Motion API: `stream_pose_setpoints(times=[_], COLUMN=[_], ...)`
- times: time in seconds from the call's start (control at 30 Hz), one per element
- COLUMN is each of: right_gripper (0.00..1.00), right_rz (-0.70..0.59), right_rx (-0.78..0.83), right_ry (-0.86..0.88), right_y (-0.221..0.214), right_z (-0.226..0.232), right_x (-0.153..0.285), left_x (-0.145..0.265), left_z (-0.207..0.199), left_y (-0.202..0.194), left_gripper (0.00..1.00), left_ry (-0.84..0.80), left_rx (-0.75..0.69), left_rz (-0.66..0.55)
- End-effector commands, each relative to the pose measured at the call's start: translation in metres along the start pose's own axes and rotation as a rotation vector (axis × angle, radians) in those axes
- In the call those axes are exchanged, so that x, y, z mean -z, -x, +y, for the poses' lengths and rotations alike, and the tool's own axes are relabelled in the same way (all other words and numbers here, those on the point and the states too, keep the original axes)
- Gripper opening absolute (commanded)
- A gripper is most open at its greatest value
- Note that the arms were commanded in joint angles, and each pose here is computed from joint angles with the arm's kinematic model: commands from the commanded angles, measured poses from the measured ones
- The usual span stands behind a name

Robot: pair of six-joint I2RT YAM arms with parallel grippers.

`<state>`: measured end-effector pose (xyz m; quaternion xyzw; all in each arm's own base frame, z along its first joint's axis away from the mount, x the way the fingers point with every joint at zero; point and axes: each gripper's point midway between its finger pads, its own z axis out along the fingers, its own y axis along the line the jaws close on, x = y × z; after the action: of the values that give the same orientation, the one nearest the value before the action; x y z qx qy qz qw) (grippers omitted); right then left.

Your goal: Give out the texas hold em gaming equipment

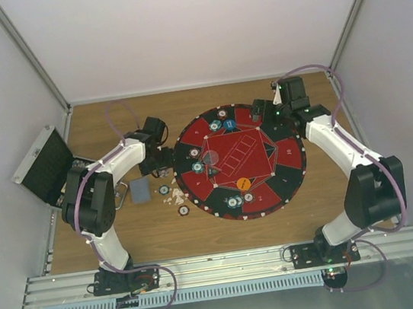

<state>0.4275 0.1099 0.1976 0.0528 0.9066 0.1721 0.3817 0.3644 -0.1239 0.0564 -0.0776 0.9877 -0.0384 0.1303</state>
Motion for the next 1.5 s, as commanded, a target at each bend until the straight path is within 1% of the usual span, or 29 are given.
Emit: stream_pose_setpoints(times=[0.0, 0.1, 0.3, 0.63, 1.2, 1.27, 1.4, 1.47], right_gripper=[1.0, 1.0, 1.0, 1.0, 1.0, 1.0, 1.0, 1.0], right_rz=[-0.013, -0.01, -0.004, 0.0, 0.001, 0.002, 0.002, 0.004], right_rx=[0.019, 0.023, 0.028, 0.033, 0.034, 0.034, 0.034, 0.033], right_ry=[0.027, 0.036, 0.054, 0.065, 0.067, 0.068, 0.068, 0.066], right_y=[0.009, 0.01, 0.011, 0.01, 0.009, 0.009, 0.009, 0.009], right_z=[0.01, 0.012, 0.016, 0.018, 0.019, 0.019, 0.019, 0.019], right_x=[-0.002, -0.005, -0.009, -0.01, -0.01, -0.01, -0.01, -0.011], left_x=[0.003, 0.003, -0.001, -0.006, -0.005, -0.005, -0.005, -0.004], left_z=[-0.002, 0.0, 0.001, 0.003, 0.008, 0.008, 0.009, 0.01], left_y=[0.013, 0.012, 0.007, 0.0, -0.002, -0.002, -0.003, -0.003], left_gripper=[0.81, 0.75, 0.68, 0.68, 0.5, 0.49, 0.51, 0.48], left_ry=[-0.008, 0.007, 0.006, 0.008, 0.032, 0.034, 0.04, 0.045], left_rx=[0.004, -0.005, -0.003, -0.005, -0.009, -0.01, -0.012, -0.017], left_rz=[-0.038, -0.037, -0.019, -0.004, -0.004, -0.004, -0.005, -0.006])
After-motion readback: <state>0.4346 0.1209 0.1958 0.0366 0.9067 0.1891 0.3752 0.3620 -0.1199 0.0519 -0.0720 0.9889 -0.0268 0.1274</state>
